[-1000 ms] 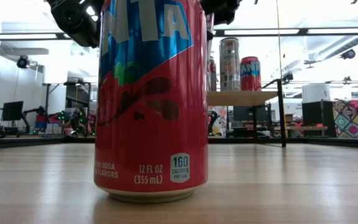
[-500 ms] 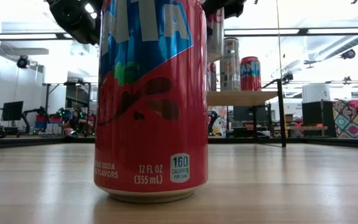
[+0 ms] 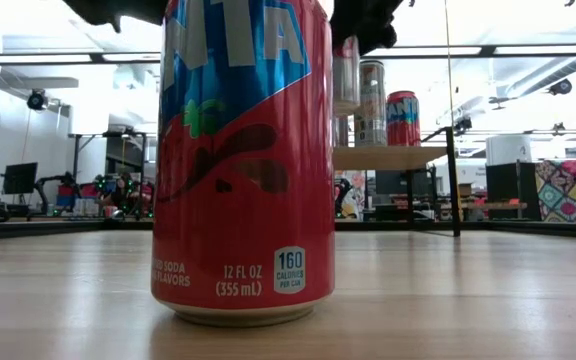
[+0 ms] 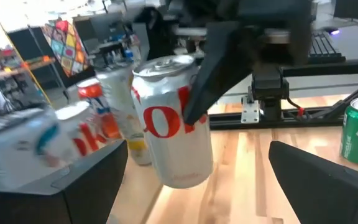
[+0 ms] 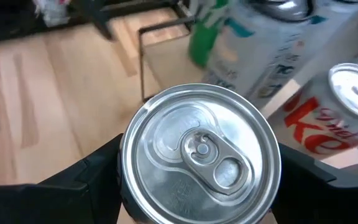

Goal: Place canned beverage on shelf
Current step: Put the white red soda can on the shelf aligned with the other white red soda cans

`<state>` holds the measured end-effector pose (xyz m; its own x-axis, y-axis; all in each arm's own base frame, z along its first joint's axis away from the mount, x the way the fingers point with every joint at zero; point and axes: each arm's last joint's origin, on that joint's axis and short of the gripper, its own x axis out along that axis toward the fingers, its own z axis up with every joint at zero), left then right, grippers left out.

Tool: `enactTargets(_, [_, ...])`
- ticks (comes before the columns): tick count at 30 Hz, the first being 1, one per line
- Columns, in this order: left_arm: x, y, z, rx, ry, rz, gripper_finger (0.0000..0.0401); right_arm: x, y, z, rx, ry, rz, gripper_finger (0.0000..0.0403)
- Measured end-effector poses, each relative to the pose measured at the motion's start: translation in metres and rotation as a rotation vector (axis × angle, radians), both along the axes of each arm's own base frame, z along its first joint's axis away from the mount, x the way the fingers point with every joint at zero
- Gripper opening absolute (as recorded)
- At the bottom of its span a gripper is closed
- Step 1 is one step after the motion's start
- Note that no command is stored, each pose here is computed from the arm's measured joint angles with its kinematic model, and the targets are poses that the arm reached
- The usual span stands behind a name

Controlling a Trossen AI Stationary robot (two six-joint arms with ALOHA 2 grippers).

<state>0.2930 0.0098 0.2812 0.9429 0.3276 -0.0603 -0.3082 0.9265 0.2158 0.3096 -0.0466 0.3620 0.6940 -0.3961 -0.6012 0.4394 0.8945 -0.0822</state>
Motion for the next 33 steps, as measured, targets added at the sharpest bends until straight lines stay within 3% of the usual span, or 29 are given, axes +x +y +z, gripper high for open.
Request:
enactTargets(5, [-0.023,0.000,0.002,0.029,-0.030,0.001,0.0376,0.004,-0.014,-0.004,0.012,-0.019,-0.081,0.0286])
enactTargets(15, [-0.044,0.000,-0.024,-0.014,-0.175,0.000,0.0376,0.020,-0.023,-0.022,0.034,-0.001,-0.145,0.0286])
enactTargets(22, [-0.039,-0.001,-0.047,-0.046,-0.264,-0.036,0.0376,0.023,-0.026,-0.030,0.016,0.023,-0.221,0.0286])
enactTargets(33, [-0.007,-0.001,-0.068,-0.048,-0.204,-0.033,0.0370,0.018,-0.024,-0.026,0.053,0.000,-0.257,0.0286])
